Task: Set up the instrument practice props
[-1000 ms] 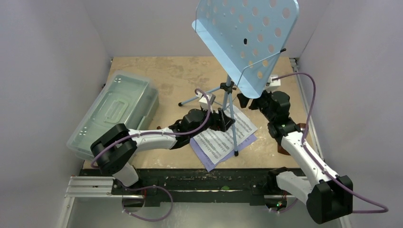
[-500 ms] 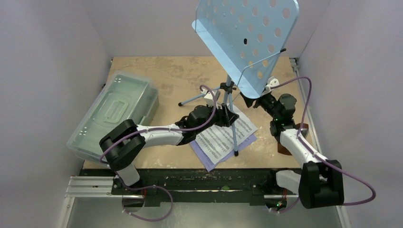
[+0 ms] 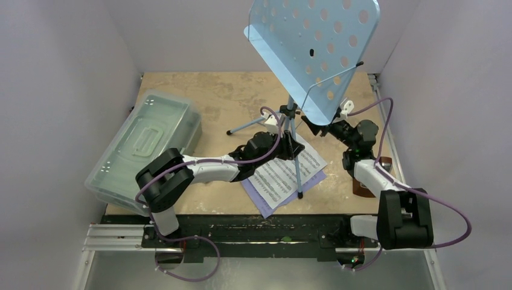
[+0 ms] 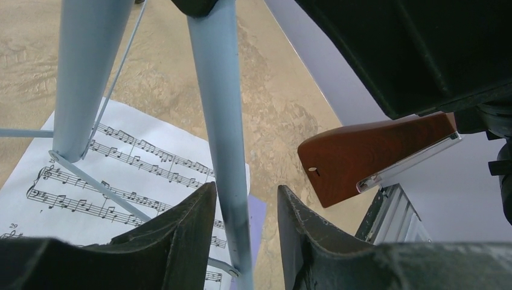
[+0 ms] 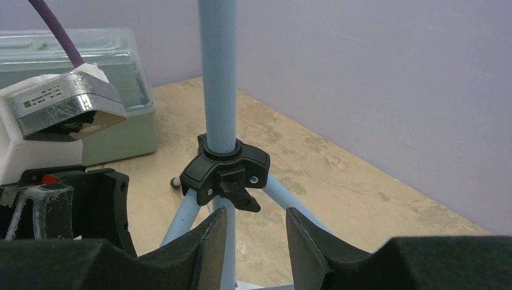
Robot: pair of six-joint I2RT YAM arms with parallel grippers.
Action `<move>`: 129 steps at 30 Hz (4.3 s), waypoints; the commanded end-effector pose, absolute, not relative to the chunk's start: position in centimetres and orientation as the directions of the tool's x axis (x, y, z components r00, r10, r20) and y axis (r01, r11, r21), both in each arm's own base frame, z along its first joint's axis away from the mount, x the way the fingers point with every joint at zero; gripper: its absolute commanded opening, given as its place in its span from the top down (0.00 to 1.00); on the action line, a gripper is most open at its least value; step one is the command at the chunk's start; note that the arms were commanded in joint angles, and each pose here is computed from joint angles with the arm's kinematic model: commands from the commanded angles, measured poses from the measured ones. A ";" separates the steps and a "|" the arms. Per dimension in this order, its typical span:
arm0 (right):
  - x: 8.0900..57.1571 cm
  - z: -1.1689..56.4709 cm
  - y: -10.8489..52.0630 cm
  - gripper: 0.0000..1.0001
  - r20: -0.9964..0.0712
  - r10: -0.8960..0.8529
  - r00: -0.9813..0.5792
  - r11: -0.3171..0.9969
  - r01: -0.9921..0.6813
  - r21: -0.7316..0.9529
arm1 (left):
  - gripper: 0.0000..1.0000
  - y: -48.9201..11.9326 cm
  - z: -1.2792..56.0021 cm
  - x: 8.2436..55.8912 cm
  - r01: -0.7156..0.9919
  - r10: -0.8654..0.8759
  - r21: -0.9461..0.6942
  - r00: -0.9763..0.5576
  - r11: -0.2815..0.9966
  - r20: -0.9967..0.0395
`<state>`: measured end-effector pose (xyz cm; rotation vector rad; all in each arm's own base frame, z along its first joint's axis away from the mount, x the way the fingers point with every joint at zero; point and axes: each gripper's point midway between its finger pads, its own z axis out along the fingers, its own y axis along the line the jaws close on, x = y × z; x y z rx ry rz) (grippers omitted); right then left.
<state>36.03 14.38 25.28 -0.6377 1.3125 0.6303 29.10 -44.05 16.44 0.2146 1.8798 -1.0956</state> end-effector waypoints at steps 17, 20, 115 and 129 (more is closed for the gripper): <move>35.3 27.1 16.3 0.56 -0.964 0.120 0.239 0.564 -0.815 -0.132 | 0.74 -45.4 17.5 29.1 0.569 -0.279 -0.608 -0.562 0.553 -0.779; 35.3 27.2 16.5 0.56 -0.963 0.121 0.241 0.558 -0.819 -0.135 | 0.78 -45.5 17.3 29.1 0.569 -0.275 -0.608 -0.564 0.554 -0.779; 37.5 25.8 17.6 0.38 -0.461 -0.569 0.681 0.306 -0.345 -0.887 | 0.99 -44.8 16.0 27.8 0.583 -0.257 -0.617 -0.582 0.529 -0.771; 39.7 26.2 17.7 0.91 -0.404 -0.644 0.649 0.341 -0.230 -0.912 | 0.99 -45.1 15.8 27.9 0.583 -0.249 -0.615 -0.587 0.530 -0.771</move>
